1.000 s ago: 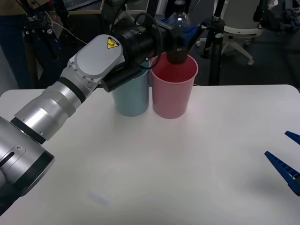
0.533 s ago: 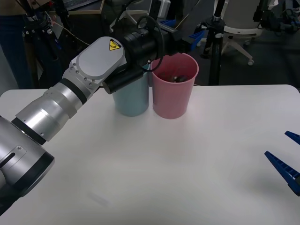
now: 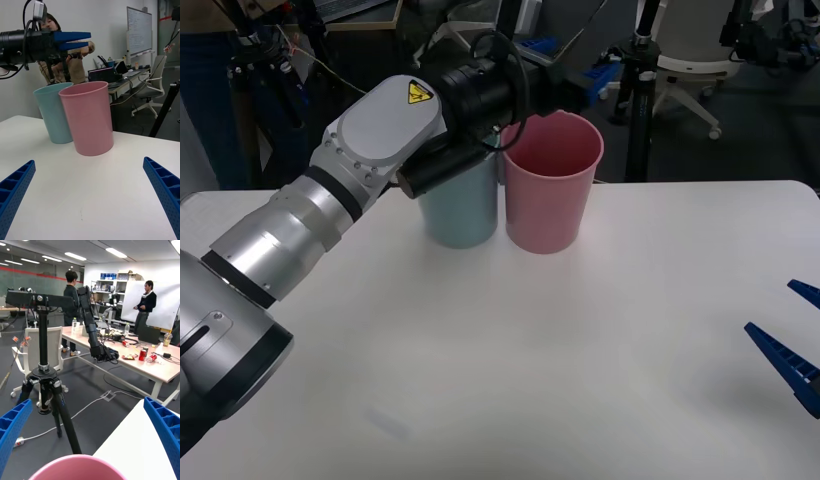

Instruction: Grasp the object on the table and drop it into the matching bin: aluminum can to the light blue bin, PET bottle to the pink bin.

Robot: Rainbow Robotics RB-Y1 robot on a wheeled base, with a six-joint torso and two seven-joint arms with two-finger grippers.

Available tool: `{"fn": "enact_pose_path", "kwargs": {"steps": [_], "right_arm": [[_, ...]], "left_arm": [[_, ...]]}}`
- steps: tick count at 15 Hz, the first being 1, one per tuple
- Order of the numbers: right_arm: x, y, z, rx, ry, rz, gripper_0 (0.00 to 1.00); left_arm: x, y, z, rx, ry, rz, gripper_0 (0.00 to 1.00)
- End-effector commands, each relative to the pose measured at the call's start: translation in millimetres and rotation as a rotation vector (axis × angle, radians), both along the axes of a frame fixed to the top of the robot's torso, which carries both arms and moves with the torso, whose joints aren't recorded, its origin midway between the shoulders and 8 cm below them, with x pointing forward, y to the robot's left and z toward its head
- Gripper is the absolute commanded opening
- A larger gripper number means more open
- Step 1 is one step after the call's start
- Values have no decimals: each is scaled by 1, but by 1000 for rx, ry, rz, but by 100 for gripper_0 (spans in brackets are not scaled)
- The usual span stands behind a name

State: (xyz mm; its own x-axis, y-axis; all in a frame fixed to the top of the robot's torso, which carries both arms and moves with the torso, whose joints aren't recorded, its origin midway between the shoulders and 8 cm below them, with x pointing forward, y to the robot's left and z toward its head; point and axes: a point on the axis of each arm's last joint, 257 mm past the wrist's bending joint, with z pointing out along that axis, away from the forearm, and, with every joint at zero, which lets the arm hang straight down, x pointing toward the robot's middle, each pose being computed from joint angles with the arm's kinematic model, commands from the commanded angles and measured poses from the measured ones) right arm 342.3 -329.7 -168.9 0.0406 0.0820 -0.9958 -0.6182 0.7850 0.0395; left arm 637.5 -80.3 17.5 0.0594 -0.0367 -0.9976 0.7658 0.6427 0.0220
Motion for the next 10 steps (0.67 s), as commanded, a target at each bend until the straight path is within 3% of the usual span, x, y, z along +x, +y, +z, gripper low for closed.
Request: {"fn": "enact_pose_path", "kwargs": {"steps": [1, 4, 10], "right_arm": [[0, 0, 0, 0, 0, 0, 100], [0, 0, 0, 0, 0, 0, 100], [0, 0, 0, 0, 0, 0, 100]], "left_arm": [[-3, 14, 3, 35, -30, -31, 100], [-3, 37, 9, 62, -47, -53, 100], [-18, 82, 23, 53, -19, -136, 100]]}}
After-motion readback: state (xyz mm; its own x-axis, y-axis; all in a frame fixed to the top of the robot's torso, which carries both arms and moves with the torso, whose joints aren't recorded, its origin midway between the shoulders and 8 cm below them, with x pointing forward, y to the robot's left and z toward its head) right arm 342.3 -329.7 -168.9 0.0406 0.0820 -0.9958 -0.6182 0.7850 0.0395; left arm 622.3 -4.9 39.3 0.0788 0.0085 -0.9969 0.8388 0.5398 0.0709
